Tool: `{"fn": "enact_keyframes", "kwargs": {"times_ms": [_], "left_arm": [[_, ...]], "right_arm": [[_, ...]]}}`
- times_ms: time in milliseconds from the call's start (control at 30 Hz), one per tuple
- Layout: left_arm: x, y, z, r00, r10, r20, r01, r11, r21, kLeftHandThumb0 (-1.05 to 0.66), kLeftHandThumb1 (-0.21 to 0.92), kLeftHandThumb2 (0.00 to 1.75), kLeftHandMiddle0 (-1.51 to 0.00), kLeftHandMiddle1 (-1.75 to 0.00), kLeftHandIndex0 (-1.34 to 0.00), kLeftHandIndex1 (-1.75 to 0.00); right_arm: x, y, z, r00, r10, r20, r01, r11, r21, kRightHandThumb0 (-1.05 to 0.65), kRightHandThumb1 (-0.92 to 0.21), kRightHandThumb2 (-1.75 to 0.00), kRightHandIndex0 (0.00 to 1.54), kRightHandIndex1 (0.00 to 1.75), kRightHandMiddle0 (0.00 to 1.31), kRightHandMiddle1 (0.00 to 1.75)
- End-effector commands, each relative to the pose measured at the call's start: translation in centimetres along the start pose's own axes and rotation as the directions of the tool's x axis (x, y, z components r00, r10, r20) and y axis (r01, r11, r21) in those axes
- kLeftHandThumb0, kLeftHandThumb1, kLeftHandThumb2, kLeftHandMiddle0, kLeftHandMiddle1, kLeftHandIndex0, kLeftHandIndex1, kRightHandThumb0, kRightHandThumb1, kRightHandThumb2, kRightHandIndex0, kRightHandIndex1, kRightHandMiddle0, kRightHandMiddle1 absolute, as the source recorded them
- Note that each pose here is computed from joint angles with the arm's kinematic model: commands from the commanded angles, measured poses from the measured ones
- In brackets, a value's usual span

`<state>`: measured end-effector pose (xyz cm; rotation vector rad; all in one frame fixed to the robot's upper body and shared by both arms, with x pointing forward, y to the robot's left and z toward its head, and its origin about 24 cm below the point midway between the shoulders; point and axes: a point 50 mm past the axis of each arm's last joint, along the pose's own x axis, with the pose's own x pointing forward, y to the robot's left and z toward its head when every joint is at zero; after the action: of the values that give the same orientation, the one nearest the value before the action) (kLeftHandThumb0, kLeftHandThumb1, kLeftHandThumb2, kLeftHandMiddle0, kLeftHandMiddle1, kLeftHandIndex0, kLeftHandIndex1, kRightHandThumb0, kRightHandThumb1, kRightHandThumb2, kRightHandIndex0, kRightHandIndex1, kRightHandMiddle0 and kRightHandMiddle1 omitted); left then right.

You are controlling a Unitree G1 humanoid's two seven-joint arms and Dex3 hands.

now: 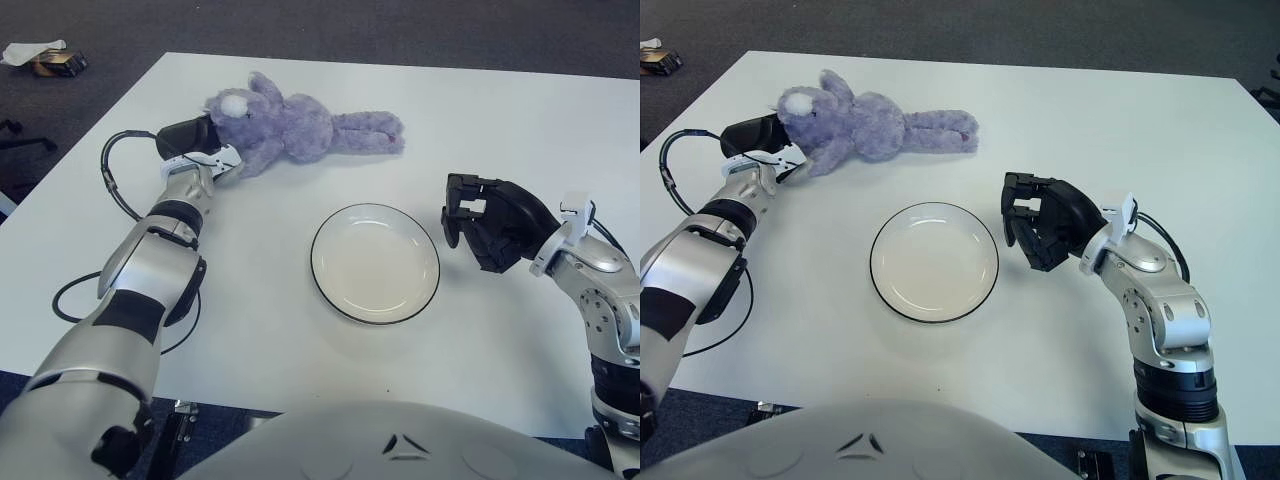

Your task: Put the doll into the plate.

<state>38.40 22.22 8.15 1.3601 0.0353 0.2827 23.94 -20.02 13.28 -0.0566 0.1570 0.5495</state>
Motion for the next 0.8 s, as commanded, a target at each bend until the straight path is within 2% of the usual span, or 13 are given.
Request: {"fn": "enact_keyframes", "kwargs": {"times_ms": [0, 300, 467, 567, 767], "left_arm": [[-0.2, -0.4, 0.7, 0.999, -0.013, 0.037, 0.015, 0.998, -0.063, -0.54, 0.18, 1.49, -1.28, -1.75, -0.73, -1.75], [-0.4, -0.3, 1.5, 0.993, -0.008, 0.120, 0.031, 0.980, -0.195, -0.54, 0.16, 1.50, -1.32, -1.75, -0.74, -1.75], [-0.9, 0.1, 1.5, 0.973, 0.019, 0.229, 0.041, 0.965, -0.258, -0.55, 0.16, 1.51, -1.35, -1.75, -0.75, -1.75], [-1.1, 0.2, 1.5, 0.965, 0.027, 0.260, 0.046, 0.962, -0.269, -0.55, 0.16, 1.51, -1.36, -1.75, -0.75, -1.75], [-1.7, 0.3, 2.2, 0.937, 0.047, 0.347, 0.076, 0.940, -0.331, -0.55, 0.16, 1.51, -1.39, -1.75, -0.75, -1.75]], "right_arm": [[0.0, -0.4, 0.7, 0.999, -0.009, 0.031, 0.009, 1.000, 0.004, -0.01, -0.07, -1.55, 0.76, 1.75, 0.69, 1.57], [0.3, -0.8, 1.3, 0.999, -0.028, 0.022, 0.028, 1.000, -0.008, -0.01, -0.08, -1.54, 0.76, 1.75, 0.68, 1.57], [0.4, -1.3, 1.4, 0.997, -0.077, 0.016, 0.078, 0.997, -0.013, -0.01, -0.08, -1.55, 0.77, 1.75, 0.65, 1.61], [0.5, -1.5, 1.5, 0.995, -0.095, 0.017, 0.095, 0.995, -0.013, -0.01, -0.08, -1.55, 0.77, 1.75, 0.64, 1.61], [2.3, -3.1, 2.7, 0.990, -0.134, 0.048, 0.135, 0.990, -0.026, -0.01, -0.06, -1.57, 0.79, 1.75, 0.66, 1.60]]}}
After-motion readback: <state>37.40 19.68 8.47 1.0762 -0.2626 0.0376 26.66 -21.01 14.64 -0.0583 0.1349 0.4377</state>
